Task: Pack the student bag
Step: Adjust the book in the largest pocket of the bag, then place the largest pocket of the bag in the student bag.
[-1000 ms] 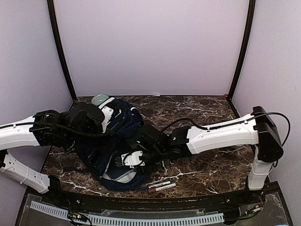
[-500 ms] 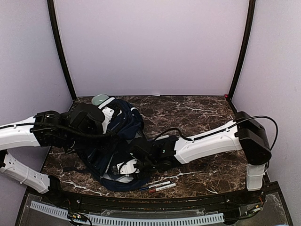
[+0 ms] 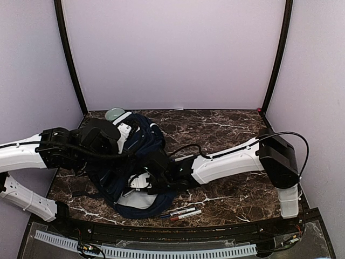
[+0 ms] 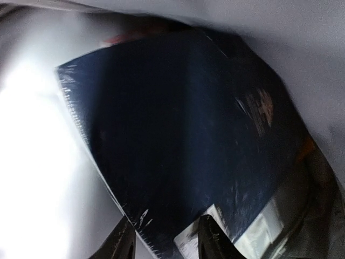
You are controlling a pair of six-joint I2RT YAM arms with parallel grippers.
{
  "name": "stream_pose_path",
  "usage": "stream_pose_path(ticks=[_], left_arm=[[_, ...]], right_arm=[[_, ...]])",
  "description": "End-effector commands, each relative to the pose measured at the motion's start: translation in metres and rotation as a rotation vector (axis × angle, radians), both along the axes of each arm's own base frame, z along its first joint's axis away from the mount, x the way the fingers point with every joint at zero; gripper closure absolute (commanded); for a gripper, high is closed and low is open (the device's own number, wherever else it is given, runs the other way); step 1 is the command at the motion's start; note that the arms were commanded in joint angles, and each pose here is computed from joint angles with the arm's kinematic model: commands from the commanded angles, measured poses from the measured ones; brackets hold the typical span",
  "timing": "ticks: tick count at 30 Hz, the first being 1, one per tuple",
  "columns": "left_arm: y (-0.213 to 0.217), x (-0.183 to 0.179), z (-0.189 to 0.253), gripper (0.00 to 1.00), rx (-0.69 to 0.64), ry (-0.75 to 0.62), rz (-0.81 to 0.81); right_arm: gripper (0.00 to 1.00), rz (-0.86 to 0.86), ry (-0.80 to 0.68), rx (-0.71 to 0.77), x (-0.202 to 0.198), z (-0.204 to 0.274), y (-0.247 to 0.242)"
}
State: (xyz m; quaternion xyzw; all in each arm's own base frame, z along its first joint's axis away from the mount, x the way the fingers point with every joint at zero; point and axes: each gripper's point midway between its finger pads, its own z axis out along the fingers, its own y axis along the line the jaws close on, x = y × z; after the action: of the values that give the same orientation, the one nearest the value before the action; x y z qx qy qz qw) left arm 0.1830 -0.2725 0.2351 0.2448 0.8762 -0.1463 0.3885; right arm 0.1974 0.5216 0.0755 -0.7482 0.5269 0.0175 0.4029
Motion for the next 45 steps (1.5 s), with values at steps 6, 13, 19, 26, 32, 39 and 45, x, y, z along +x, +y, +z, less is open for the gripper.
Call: stream_pose_path(ticks=[6,13,19,26,32,39,45], left_arm=[[-0.016,-0.003,0.02,1.0,-0.111,-0.012,-0.042],[-0.016,-0.002,0.018,1.0,-0.108,-0.014,-0.038],[-0.012,-0.002,0.014,0.98,-0.098,-0.013,-0.029],[-0.015,0.005,0.016,0.99,-0.083,-0.059,-0.024],[-0.03,0.018,0.011,0.97,-0.089,-0.077,-0.062],[-0.061,0.041,-0.007,0.98,-0.039,-0.072,-0.123],[-0.082,0.068,-0.023,0.99,-0.027,-0.059,-0.165]], right_arm=[[0.61,-0.153,-0.056,0.227,0.063,0.031,0.033],[0.56,-0.178,-0.028,0.24,0.066,0.023,0.032],[0.55,-0.107,0.099,0.193,0.033,0.023,0.009],[0.53,0.021,0.191,0.126,-0.027,0.036,-0.034],[0.54,0.074,0.347,0.019,-0.071,0.034,-0.088],[0.55,-0.066,0.46,0.105,-0.058,0.056,-0.141],[0.56,-0.223,0.491,0.277,-0.013,0.086,-0.175]])
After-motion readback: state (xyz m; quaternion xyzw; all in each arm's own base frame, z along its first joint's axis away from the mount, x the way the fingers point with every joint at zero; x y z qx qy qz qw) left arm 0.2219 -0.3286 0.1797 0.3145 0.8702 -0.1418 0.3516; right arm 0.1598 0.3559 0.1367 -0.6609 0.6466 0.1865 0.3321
